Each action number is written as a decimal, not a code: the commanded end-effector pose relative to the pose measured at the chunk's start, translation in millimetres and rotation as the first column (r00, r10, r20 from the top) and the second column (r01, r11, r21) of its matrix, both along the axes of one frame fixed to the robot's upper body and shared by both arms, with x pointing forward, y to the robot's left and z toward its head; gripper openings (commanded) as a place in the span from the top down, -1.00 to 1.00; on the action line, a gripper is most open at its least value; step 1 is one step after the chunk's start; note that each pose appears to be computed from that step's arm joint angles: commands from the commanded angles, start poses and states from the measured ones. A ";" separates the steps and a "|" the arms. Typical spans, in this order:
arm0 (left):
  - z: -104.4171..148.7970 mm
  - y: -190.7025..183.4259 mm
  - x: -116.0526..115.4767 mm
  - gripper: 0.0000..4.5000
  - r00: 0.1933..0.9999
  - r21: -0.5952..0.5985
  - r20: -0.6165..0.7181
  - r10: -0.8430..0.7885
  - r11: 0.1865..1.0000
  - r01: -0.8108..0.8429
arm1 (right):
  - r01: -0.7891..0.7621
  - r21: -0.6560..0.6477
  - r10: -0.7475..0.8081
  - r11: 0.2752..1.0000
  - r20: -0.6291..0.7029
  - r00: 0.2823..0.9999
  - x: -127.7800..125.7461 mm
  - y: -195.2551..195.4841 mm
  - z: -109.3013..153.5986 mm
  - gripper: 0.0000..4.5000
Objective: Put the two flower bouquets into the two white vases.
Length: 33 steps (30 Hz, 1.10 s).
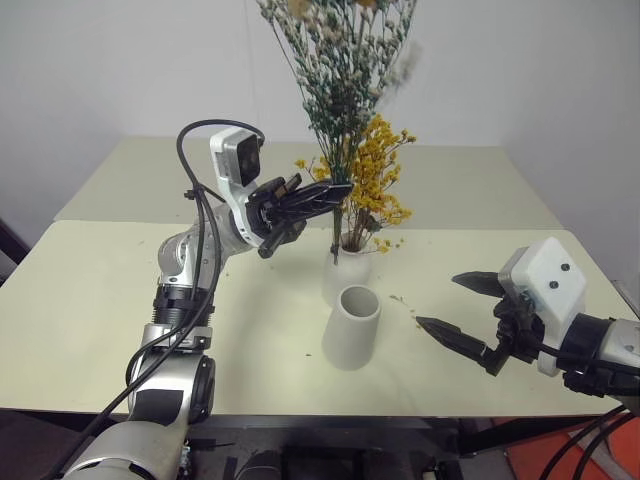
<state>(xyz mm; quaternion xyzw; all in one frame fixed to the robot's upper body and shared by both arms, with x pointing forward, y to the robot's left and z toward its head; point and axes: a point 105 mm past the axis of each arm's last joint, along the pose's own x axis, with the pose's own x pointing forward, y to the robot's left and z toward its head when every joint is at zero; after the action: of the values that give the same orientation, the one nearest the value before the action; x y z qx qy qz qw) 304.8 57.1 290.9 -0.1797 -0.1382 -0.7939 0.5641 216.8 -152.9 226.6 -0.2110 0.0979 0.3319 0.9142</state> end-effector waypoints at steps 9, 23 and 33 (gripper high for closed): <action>-17.5 -21.7 -7.1 0.99 0.995 0.055 0.097 -0.003 0.998 -0.003 | 0.009 0.013 -0.009 1.000 0.059 0.998 1.2 1.4 11.5 -1.00; -34.5 -31.3 -9.2 0.99 0.995 0.069 0.102 -0.009 0.998 0.002 | -0.043 0.005 0.043 0.999 0.017 0.999 -7.8 1.4 10.3 -1.00; -42.1 -32.1 -6.9 0.99 0.995 0.078 0.103 0.012 0.997 -0.020 | -0.060 -0.006 0.060 0.998 0.004 0.998 -10.7 -0.3 8.8 -1.00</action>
<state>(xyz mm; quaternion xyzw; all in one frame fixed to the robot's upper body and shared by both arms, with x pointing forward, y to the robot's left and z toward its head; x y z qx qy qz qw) 300.0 26.4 246.4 -0.1264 -0.1241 -0.8001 0.5731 205.9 -153.3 223.5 -0.1999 0.1209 0.3651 0.9012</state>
